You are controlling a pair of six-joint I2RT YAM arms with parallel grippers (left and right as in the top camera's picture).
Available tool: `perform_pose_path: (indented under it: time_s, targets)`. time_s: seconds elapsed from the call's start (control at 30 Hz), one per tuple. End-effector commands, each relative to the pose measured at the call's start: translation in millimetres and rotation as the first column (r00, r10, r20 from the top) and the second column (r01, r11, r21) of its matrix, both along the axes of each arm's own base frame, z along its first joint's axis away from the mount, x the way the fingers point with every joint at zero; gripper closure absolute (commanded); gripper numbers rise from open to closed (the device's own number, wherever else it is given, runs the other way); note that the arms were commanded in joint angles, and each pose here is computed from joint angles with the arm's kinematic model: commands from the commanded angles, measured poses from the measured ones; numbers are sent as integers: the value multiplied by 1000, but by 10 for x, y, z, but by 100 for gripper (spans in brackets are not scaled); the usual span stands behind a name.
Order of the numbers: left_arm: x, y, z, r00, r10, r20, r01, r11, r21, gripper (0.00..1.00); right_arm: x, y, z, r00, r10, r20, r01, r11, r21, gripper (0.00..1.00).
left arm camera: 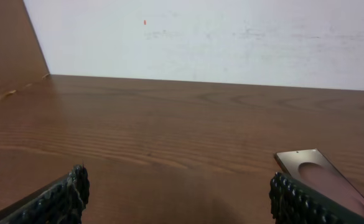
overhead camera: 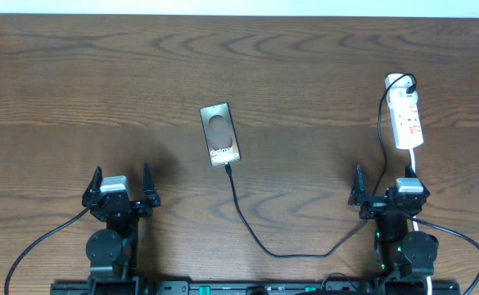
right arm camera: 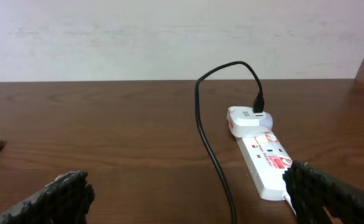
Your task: Plug charger to phone and switch on socket
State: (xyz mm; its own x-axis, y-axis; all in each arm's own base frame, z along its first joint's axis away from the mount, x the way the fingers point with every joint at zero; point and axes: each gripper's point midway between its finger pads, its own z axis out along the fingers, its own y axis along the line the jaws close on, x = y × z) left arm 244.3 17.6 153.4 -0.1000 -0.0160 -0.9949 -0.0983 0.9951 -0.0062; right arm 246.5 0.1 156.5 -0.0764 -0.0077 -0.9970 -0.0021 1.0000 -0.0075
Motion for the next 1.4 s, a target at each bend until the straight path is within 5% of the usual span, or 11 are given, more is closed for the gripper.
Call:
perform_pose_path:
  time_s: [0.0, 1.37]
  targets:
    - [-16, 15, -172, 998, 8, -55, -8, 1000, -8, 9, -3, -18, -5, 1000, -9, -1, 9, 1000, 11, 1]
    - [-12, -22, -168, 999, -11, -50, 9, 999, -41, 9, -3, -18, -4, 1000, -9, 0, 9, 1000, 11, 1]
